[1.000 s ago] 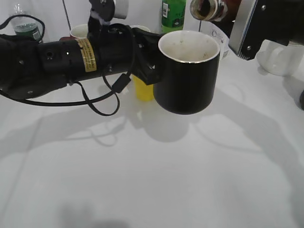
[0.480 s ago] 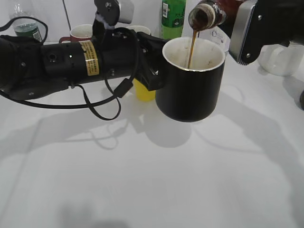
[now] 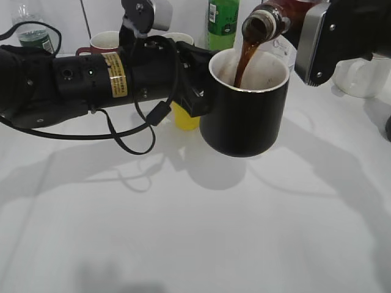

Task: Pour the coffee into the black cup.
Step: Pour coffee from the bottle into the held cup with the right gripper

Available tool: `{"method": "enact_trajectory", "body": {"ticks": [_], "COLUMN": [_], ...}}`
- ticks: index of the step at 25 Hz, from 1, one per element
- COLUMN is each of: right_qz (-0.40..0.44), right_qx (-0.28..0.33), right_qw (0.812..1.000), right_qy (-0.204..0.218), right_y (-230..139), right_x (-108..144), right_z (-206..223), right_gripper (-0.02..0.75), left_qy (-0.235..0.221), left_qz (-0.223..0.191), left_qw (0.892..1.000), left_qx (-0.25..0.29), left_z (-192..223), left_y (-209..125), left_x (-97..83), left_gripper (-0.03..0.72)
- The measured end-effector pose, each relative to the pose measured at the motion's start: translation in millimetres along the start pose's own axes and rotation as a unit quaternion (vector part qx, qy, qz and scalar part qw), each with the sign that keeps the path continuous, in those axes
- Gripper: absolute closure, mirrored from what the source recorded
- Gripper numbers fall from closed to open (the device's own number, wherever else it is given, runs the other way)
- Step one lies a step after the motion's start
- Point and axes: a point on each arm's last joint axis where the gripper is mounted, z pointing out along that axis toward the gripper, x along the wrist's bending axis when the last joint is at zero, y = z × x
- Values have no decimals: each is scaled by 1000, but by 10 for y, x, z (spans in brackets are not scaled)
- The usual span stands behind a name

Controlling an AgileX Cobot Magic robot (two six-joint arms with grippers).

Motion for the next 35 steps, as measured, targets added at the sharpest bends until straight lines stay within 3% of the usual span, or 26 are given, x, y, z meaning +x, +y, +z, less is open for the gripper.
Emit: {"method": "enact_trajectory", "body": {"ticks": [35], "right_qz": [-62], "right_qx": [0], "right_qw": [998], "right_qy": [-1], "right_y": [0], "right_x": [-1], "right_z": [0], "right_gripper": [204], "left_qy": [2], "left_qz": [2], "left_qw": [1000], "left_qx": [7], "left_z": [0], "left_y": [-12], "left_x": [3], "left_gripper": [655]}}
